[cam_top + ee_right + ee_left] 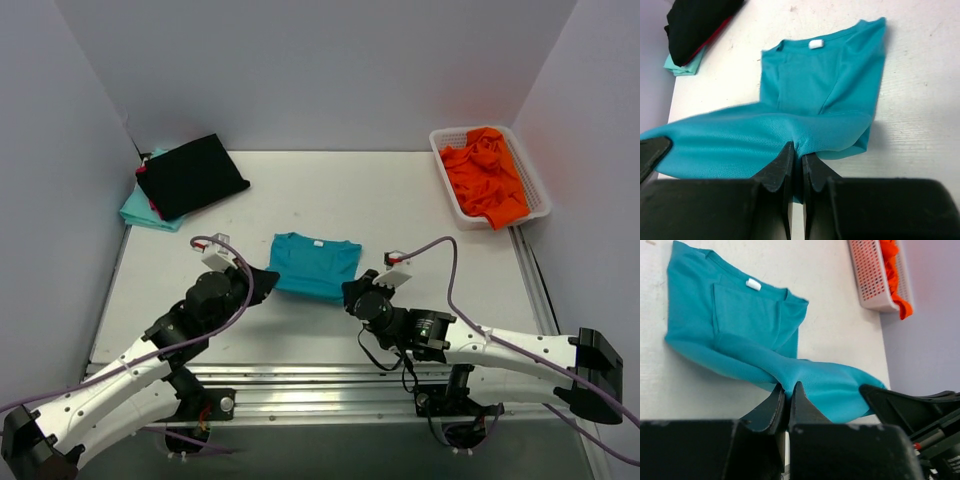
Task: Fold and stack the t-shirts
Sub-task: Fold the tshirt
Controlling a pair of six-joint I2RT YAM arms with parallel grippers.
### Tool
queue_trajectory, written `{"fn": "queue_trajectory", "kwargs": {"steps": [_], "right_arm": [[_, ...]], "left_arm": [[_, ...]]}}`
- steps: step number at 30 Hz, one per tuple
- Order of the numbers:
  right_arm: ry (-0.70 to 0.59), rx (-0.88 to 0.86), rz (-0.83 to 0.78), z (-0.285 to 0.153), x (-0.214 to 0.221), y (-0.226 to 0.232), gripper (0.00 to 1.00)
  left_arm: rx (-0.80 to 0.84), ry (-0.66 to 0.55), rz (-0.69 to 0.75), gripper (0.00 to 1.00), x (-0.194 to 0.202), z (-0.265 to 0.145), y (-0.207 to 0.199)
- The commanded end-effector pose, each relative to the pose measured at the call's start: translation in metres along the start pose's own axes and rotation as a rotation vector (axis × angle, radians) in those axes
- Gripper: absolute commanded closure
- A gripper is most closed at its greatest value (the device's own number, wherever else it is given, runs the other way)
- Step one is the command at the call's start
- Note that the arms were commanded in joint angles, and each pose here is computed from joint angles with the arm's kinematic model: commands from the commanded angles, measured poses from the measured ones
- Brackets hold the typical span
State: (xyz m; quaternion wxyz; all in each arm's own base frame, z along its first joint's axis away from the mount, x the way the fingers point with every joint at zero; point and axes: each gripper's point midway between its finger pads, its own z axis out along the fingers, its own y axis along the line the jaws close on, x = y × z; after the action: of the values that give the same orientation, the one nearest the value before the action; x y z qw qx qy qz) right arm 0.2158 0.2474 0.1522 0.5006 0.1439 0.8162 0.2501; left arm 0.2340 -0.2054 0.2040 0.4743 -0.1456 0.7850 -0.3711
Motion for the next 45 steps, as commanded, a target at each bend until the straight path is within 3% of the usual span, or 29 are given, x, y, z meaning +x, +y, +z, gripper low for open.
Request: {"fn": "queue_trajectory", "kwargs": {"steps": [1,13,18,24,28,29,30,31,32,33,34,35,38,42,45], "right_arm": [[-0.043,0.181,-0.105,-0.006,-0.010,-0.044,1.00],[-0.059,0.201,-0.140,0.003,-0.013,-0.030,1.00],[-0.058,0.246,-0.168,0.025,-0.021,-0.025,1.00],[-0.065,0.334,-0.146,0.072,-0.053,-0.035,1.00],[-0.055,0.405,-0.125,0.127,-0.067,-0.053,0.98],[-0.068,0.415,-0.098,0.142,-0.079,-0.050,0.96],[-0.065,0.451,-0.079,0.156,-0.083,-0.058,0.92],[-0.063,0.502,-0.062,0.170,-0.093,-0.074,0.50],[-0.063,0.530,-0.071,0.198,-0.099,-0.070,0.19],[-0.056,0.580,-0.074,0.207,-0.104,-0.076,0.01],[-0.033,0.701,-0.123,0.212,-0.100,-0.101,0.00],[-0.062,0.701,-0.113,0.217,-0.111,-0.093,0.00],[-0.122,0.661,-0.092,0.222,-0.139,-0.070,0.00],[-0.150,0.648,-0.097,0.207,-0.153,-0.064,0.00],[-0.166,0.627,-0.078,0.183,-0.156,-0.068,0.00]], "left_arm": [[-0.124,-0.008,0.036,0.98,-0.003,-0.007,0.025],[-0.118,-0.057,0.052,0.98,-0.022,0.003,0.007],[-0.150,-0.092,0.080,0.98,-0.039,0.014,0.001],[-0.198,-0.090,0.068,0.98,-0.063,0.055,0.021],[-0.222,-0.087,0.068,0.98,-0.090,0.114,0.037],[-0.224,-0.081,0.056,0.96,-0.097,0.128,0.043],[-0.205,-0.056,0.040,0.75,-0.106,0.142,0.049],[-0.223,0.008,0.033,0.39,-0.093,0.174,0.073],[-0.149,0.004,0.063,0.02,-0.119,0.199,0.051],[-0.146,0.038,0.059,0.06,-0.124,0.217,0.053],[-0.230,0.173,0.037,0.06,-0.099,0.239,0.094],[-0.186,0.138,0.054,0.06,-0.125,0.255,0.075],[-0.183,0.140,0.061,0.06,-0.137,0.266,0.079],[-0.143,0.067,0.102,0.06,-0.170,0.232,0.058],[-0.167,0.070,0.114,0.06,-0.167,0.203,0.061]]}}
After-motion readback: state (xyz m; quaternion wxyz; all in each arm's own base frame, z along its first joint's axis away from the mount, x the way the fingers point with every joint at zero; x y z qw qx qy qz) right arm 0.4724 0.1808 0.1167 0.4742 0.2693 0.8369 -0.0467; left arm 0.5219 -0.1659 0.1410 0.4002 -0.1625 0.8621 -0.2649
